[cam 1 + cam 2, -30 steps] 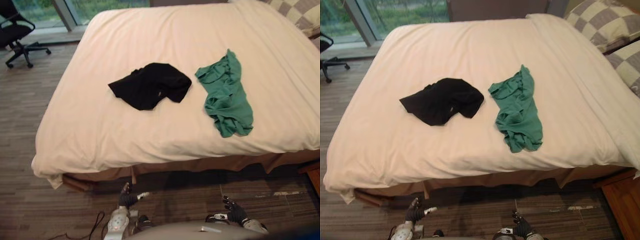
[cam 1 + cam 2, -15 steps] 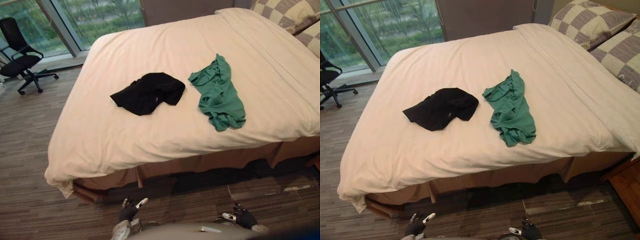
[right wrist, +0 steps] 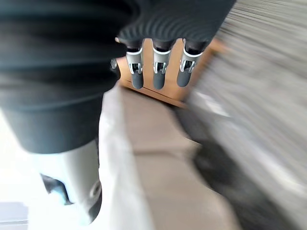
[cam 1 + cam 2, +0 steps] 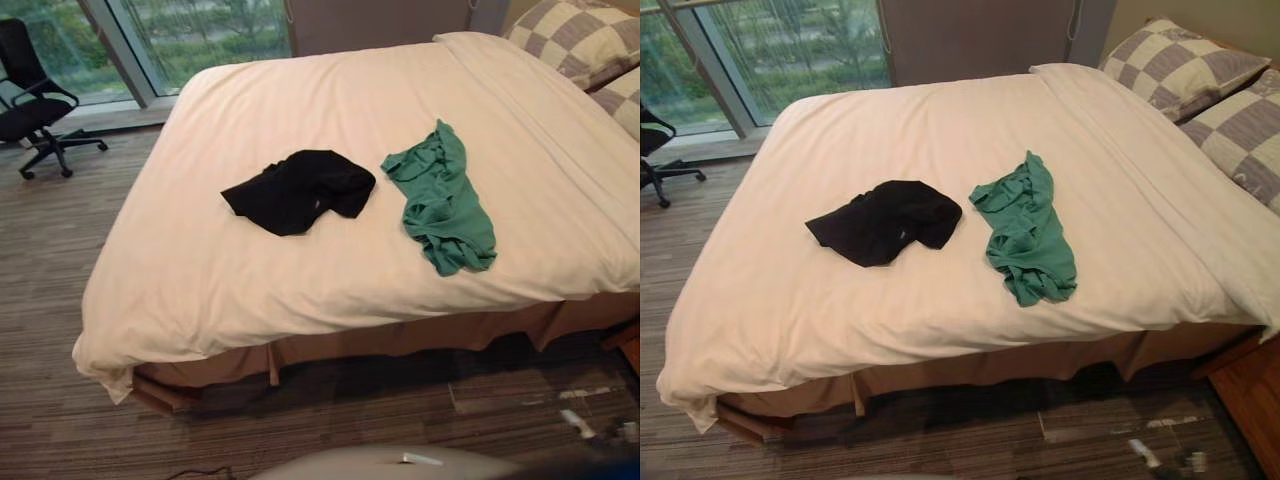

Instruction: Tidy the bed and pick cloth on bed and put in laundry

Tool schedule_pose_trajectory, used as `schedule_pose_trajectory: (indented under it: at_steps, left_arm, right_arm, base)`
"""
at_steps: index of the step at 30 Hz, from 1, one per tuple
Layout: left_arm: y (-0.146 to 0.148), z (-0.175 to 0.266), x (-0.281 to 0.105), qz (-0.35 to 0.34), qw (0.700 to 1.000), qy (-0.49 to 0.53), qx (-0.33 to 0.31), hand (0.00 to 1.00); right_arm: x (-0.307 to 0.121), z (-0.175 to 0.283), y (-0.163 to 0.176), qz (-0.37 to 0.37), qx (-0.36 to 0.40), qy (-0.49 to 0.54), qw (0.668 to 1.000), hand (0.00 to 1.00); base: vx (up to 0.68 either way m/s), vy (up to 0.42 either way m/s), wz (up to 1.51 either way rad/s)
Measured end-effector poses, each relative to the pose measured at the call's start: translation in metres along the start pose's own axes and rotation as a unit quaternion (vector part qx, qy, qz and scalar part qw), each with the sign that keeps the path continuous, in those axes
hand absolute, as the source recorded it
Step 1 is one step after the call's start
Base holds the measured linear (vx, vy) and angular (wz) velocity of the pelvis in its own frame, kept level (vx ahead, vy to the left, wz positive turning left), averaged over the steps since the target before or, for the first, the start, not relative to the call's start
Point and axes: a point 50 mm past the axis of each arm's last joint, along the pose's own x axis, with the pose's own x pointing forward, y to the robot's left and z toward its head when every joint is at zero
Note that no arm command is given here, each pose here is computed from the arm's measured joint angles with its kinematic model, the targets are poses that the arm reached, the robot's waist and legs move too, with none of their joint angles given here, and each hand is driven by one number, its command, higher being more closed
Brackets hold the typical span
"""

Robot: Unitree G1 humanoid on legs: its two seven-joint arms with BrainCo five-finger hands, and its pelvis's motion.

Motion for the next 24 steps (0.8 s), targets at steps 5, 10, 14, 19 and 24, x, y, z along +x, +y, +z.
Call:
schedule_pose_trajectory:
  at_steps: [5,10,14,19,24]
  left_arm:
    - [-0.106,0.045,-0.05,-0.266,0.953,-0.141,0.013,0.0]
    - [-0.191,0.099,-0.143,-0.452,0.791,-0.411,0.038,0.0]
    - [-0.236,0.108,-0.185,-0.502,0.679,-0.525,0.106,0.0]
    - [-0.244,0.073,-0.222,-0.551,0.544,-0.604,0.191,0.0]
    - [-0.252,0.046,-0.237,-0.569,0.5,-0.606,0.242,0.0]
  right_arm:
    - [0.03,0.106,0.018,0.069,-0.015,-0.203,0.977,0.0]
    - [0.033,0.153,0.03,0.137,-0.045,-0.276,0.95,0.0]
    - [0.035,0.161,0.039,0.19,-0.058,-0.291,0.936,0.0]
    - [0.033,0.162,0.042,0.232,-0.097,-0.294,0.922,0.0]
    - [0.032,0.173,0.042,0.253,-0.107,-0.312,0.909,0.0]
  base:
    - [0.08,-0.043,0.02]
    - [0.07,-0.024,-0.22]
    - [0.04,-0.023,-0.57]
    - [0.01,-0.07,-0.49]
    - [-0.01,-0.045,-0.25]
